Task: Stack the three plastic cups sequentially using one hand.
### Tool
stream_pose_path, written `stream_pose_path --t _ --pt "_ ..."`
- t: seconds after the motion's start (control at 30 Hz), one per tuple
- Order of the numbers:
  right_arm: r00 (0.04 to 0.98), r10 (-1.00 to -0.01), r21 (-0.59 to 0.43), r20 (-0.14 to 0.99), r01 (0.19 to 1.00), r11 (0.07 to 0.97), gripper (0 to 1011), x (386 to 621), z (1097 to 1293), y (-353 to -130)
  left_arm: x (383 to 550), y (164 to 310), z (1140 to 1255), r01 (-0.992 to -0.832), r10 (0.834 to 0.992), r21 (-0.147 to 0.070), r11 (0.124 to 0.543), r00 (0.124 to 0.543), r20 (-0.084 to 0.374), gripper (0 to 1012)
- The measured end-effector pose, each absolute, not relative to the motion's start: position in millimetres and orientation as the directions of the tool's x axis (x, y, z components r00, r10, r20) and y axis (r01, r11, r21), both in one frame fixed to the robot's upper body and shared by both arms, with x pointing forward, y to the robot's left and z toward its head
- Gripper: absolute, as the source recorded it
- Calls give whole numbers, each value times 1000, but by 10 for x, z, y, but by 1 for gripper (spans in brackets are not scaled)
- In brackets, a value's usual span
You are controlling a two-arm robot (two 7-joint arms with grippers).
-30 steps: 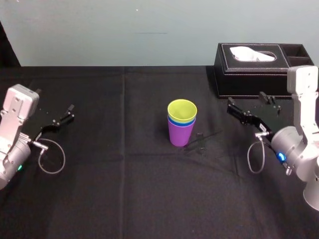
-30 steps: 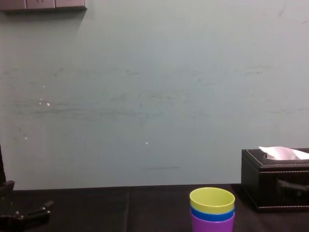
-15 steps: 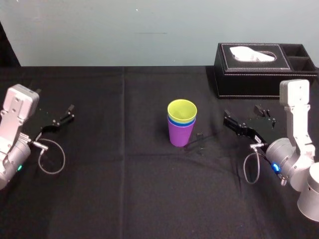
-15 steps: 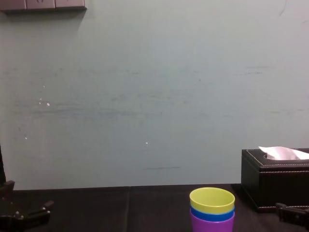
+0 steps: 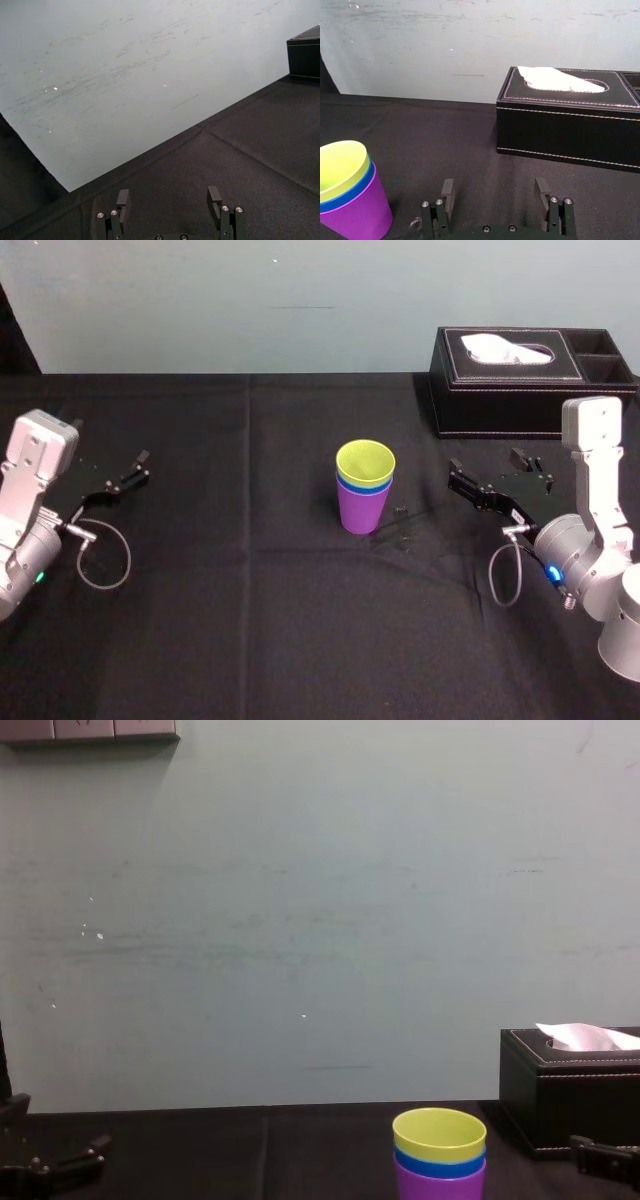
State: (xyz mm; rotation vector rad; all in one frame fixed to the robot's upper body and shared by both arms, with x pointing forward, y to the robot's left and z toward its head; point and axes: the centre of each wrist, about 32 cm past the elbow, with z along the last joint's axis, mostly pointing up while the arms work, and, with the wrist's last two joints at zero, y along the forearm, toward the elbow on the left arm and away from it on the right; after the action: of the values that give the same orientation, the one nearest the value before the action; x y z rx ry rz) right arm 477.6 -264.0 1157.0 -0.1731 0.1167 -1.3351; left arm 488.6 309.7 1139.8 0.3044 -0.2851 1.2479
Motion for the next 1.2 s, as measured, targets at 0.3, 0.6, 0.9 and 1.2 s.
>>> stream_pose_path --t 0.3,0.6,0.9,1.2 --pt "231 -973 -191 15 956 224 1004 4778 11576 -2640 4886 3097 11398 -955 880 70 287 292 374 1011" --pt "231 -973 -190 16 956 224 1004 4779 11580 -2641 4886 3097 11398 -955 880 70 287 292 374 1011" --pt "231 -973 -190 16 956 224 1004 4779 11580 -2641 4886 3097 11398 -955 880 70 287 292 374 1011" --pt "231 -973 -190 16 956 224 1004 4779 11580 -2641 4886 3097 11398 -955 880 70 287 292 374 1011"
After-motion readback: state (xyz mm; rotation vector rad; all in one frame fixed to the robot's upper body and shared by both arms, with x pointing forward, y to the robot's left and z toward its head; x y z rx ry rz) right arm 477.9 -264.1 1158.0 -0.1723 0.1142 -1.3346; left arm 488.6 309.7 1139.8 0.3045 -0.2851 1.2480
